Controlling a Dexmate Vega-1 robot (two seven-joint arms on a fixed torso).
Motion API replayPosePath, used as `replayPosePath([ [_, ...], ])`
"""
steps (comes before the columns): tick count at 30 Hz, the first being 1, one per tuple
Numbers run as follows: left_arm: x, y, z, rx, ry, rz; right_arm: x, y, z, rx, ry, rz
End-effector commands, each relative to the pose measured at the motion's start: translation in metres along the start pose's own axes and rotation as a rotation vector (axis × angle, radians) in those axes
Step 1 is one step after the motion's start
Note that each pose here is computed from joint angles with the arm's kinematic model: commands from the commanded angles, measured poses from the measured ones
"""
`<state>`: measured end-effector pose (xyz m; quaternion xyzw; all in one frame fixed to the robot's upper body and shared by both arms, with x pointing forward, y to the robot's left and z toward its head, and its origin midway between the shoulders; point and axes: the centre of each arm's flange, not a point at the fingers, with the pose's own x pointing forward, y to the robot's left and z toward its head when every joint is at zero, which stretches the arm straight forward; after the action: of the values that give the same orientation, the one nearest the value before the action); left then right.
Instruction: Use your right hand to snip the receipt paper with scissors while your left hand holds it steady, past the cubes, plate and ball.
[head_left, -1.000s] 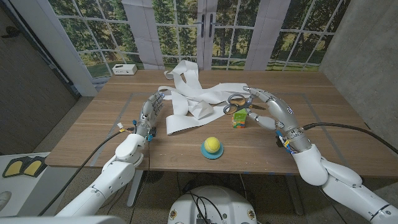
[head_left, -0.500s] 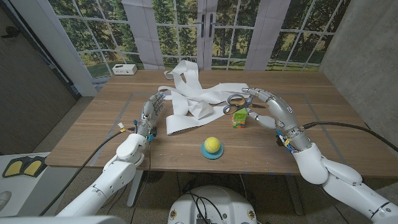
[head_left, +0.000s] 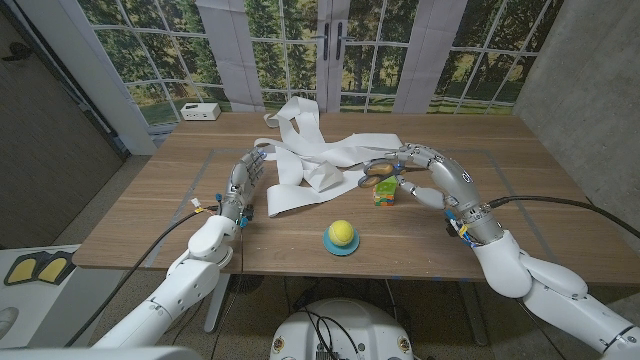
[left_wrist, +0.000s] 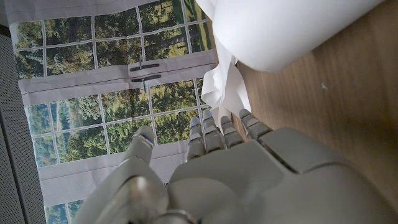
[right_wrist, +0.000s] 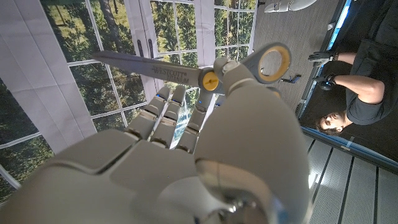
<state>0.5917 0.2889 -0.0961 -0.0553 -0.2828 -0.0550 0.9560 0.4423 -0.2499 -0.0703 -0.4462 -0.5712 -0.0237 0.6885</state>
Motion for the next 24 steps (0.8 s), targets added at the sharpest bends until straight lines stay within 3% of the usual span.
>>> replayPosePath([
  [1,-0.001,-0.002,-0.003,-0.005,0.008,0.001,-0.001,0.0,-0.001,0.038,0.008,0.002],
  [15,-0.002,-0.002,-0.003,-0.005,0.006,0.0,-0.006,0.002,-0.003,0.141,0.039,-0.052],
  [24,-0.005,-0.003,-0.002,-0.005,0.008,0.001,-0.014,0.005,-0.005,0.236,0.078,-0.133],
])
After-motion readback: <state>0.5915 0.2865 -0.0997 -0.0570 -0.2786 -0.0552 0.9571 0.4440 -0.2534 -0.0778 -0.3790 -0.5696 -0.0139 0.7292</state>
